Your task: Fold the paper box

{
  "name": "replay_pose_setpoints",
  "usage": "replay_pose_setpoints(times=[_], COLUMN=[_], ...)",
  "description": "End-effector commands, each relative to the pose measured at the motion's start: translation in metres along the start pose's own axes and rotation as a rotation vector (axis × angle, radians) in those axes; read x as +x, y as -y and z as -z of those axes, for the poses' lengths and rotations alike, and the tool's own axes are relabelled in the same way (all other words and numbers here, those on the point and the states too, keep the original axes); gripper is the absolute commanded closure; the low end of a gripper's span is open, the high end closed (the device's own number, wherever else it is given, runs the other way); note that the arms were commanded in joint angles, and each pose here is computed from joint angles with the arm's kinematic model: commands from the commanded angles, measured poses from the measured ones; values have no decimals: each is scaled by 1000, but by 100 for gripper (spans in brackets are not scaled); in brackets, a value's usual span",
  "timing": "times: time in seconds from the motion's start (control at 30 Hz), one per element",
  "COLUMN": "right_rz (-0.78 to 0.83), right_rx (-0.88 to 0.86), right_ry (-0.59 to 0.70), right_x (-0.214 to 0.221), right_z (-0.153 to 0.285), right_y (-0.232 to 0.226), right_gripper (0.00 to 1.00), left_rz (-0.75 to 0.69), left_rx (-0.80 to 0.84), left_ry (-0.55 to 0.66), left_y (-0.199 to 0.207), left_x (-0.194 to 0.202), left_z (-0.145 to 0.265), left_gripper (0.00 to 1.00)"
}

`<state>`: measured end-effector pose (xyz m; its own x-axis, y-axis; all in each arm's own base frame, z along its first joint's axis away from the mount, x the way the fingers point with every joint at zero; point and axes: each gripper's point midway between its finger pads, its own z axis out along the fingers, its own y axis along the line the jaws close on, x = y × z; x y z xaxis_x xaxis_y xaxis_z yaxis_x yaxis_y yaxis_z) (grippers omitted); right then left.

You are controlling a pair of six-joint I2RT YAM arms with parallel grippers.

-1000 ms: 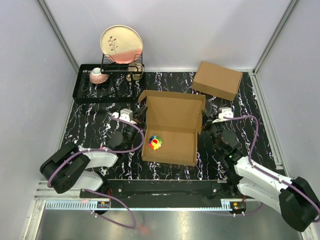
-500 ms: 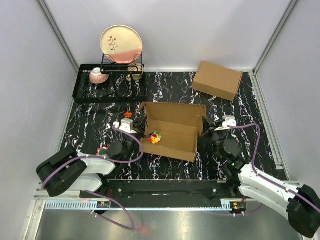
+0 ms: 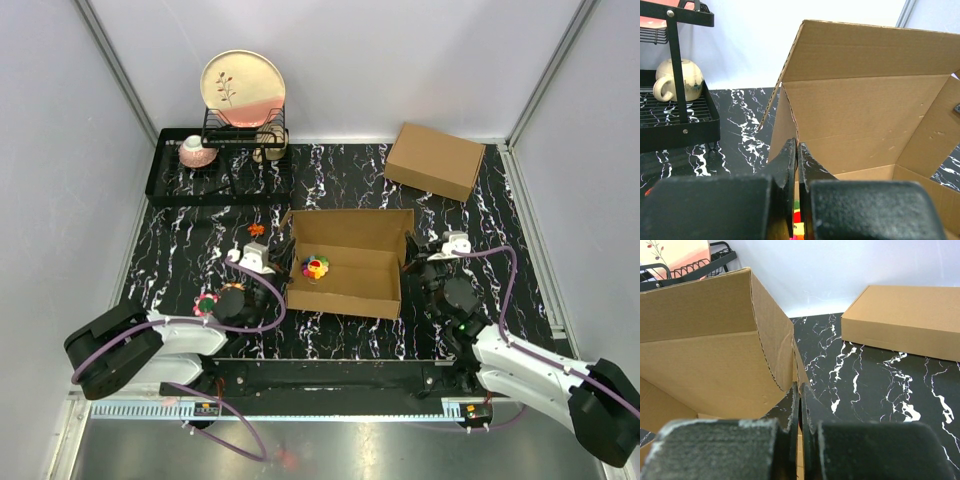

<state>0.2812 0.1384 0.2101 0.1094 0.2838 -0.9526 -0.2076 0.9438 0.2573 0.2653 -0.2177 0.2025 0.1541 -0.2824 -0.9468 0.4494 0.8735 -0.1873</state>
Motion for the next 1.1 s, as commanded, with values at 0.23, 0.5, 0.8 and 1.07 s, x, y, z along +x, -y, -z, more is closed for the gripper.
replay_pose_setpoints(times=[0.23,0.5,0.8,1.07], right_rz=[-161,-199,-223,-201], right_rx=[-24,-22,-13,-5], right_ry=[112,99,59,-27], right_x=[-47,-32,-7,33], right_z=[-16,-18,-13,10], right_y=[-24,-27,-27,-21], right_gripper=[100,100,100,100], left_rz=[134,118,110,103], left_rx=[31,38,30,20], left_ry=[306,280,245,221], left_y=[13,16,16,10], left_x=[-89,-79,-67,-58], left_z=[2,5,7,16], left_gripper=[100,100,100,100])
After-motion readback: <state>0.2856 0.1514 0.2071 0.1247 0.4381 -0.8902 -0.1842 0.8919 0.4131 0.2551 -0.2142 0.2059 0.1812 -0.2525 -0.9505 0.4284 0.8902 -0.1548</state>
